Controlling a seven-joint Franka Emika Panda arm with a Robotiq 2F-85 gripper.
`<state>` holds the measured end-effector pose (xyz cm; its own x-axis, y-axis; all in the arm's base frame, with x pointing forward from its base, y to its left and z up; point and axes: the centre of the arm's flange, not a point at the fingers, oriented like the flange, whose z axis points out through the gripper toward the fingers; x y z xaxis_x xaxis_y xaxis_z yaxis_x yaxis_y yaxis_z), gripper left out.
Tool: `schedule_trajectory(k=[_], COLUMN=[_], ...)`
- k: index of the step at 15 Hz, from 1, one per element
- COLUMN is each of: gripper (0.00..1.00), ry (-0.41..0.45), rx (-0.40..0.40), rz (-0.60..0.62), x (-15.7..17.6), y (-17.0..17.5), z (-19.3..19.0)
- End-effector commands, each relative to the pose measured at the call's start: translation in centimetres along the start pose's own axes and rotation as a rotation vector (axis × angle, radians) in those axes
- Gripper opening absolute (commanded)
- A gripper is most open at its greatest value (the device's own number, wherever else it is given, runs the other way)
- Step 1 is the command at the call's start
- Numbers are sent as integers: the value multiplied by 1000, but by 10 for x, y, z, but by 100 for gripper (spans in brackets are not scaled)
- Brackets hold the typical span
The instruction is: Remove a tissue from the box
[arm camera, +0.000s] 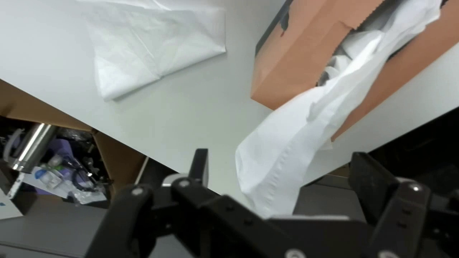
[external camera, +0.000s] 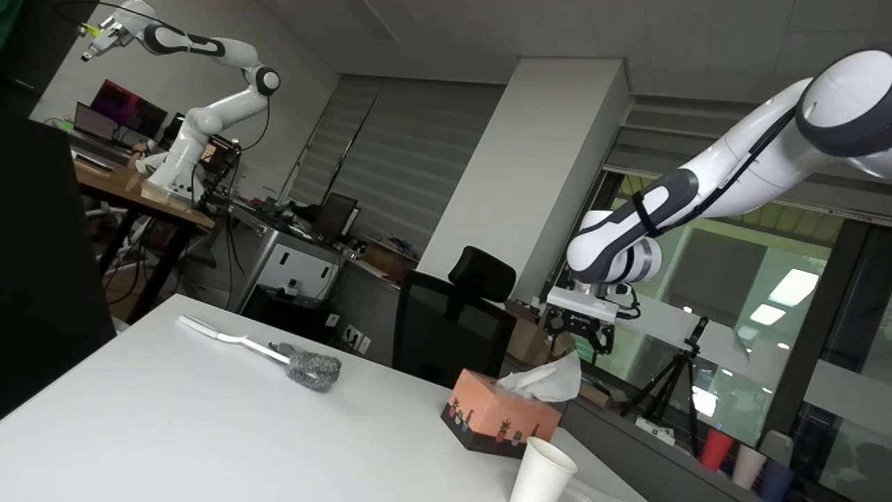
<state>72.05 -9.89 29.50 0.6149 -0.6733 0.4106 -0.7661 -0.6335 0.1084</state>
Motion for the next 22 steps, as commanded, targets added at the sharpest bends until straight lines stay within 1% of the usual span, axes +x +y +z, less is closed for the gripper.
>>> schedule_trajectory(k=[1, 2, 3, 4, 5, 8, 10, 14, 15, 16, 19, 21, 22], gripper=[100, 100, 75, 75, 68, 45, 32, 5, 1, 0, 0, 0, 0], ry=[-26, -33, -32, -29, -27, -17, -13, -31, -36, -38, -57, -58, -42], rx=[-75, -88, -92, -98, -97, -83, -76, -55, -50, -47, -32, -14, -2], rz=[79, 78, 78, 75, 76, 79, 79, 71, 71, 71, 66, 56, 50], x=[16, 16, 15, 15, 15, 17, 17, 20, 21, 22, 27, 34, 39], y=[-15, -16, -17, -18, -19, -22, -24, -24, -24, -23, -22, -21, -21], z=[9, 12, 14, 15, 16, 16, 15, 11, 10, 10, 4, -7, -18])
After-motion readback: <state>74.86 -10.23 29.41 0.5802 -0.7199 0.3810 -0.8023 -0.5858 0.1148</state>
